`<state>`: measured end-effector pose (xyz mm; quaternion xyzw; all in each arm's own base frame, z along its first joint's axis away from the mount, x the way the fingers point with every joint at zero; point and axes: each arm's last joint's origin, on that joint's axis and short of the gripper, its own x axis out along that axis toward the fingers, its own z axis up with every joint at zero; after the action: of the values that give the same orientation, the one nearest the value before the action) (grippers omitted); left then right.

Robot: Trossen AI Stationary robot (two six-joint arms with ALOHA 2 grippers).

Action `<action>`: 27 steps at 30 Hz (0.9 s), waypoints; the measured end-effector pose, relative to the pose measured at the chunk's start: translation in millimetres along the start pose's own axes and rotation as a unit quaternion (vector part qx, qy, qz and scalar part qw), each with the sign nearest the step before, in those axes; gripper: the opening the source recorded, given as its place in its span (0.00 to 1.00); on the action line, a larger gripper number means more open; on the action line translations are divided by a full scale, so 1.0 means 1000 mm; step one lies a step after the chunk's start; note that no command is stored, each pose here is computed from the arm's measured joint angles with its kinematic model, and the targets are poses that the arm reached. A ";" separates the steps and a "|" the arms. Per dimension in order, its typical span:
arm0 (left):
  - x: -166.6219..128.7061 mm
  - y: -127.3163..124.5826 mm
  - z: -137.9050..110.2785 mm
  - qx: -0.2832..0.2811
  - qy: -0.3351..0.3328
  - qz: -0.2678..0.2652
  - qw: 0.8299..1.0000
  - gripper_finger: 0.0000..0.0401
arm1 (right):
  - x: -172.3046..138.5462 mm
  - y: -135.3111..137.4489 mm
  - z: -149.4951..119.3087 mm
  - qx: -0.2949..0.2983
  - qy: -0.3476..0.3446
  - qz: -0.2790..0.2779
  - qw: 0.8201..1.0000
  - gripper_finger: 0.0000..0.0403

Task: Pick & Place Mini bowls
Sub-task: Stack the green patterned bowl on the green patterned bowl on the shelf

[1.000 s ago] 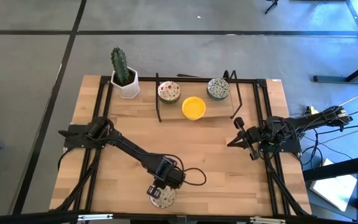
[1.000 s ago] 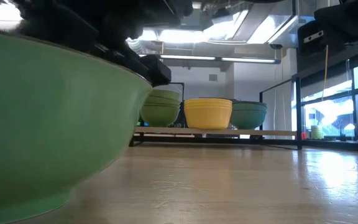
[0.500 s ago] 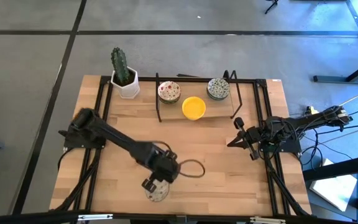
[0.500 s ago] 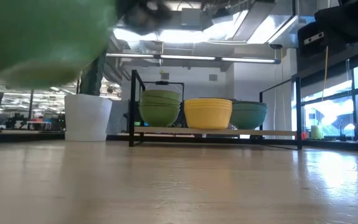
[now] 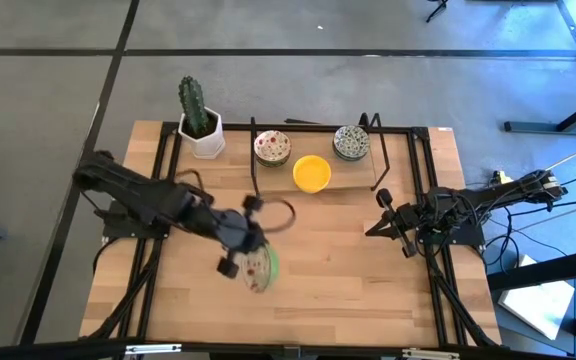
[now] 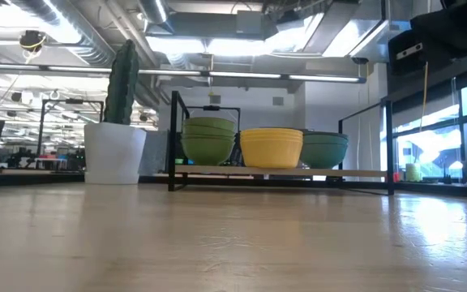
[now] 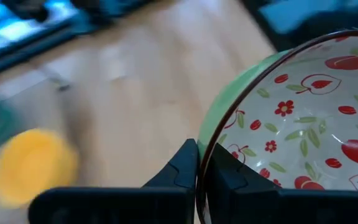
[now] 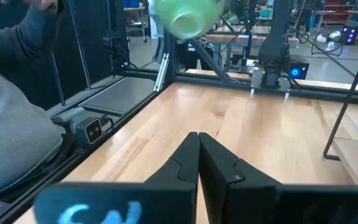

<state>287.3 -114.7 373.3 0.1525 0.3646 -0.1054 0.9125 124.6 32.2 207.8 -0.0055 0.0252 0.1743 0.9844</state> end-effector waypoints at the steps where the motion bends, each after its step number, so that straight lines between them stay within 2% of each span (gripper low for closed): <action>1: -0.008 0.004 -0.002 -0.005 -0.001 0.016 1.000 0.02 | 0.000 0.000 0.000 0.000 0.001 0.000 1.000 0.02; 5: -0.042 0.018 -0.022 -0.028 -0.005 0.055 0.998 0.02 | 0.000 0.000 0.000 0.000 0.002 0.000 1.000 0.02; 10: -0.060 0.030 -0.080 -0.145 -0.038 0.083 0.985 0.02 | 0.001 0.000 -0.002 -0.004 0.004 0.000 1.000 0.02; 12: -0.060 0.031 -0.102 -0.216 -0.085 0.110 0.966 0.02 | 0.001 0.000 -0.005 -0.011 0.005 0.000 1.000 0.02; 15: -0.057 0.031 -0.124 -0.302 -0.176 0.138 0.927 0.02 | 0.001 0.000 -0.005 -0.018 0.002 -0.001 1.000 0.02; 17: -0.057 0.029 -0.139 -0.312 -0.204 0.147 0.916 0.02 | 0.001 0.000 -0.004 -0.020 0.000 -0.001 1.000 0.02; 21: -0.049 0.022 -0.171 -0.337 -0.215 0.162 0.902 0.02 | 0.001 0.000 -0.004 -0.006 0.000 -0.001 1.000 0.02; 24: -0.039 0.017 -0.190 -0.358 -0.242 0.169 0.886 0.02 | 0.002 0.000 -0.005 -0.007 0.001 -0.001 1.000 0.02; 27: -0.022 0.012 -0.207 -0.362 -0.272 0.160 0.877 0.02 | 0.002 0.000 -0.005 -0.011 0.001 -0.001 1.000 0.02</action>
<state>144.1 -28.2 248.9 -0.1673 0.0852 0.1439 0.9716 125.9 32.4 203.1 -0.0165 0.0243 0.1740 0.9843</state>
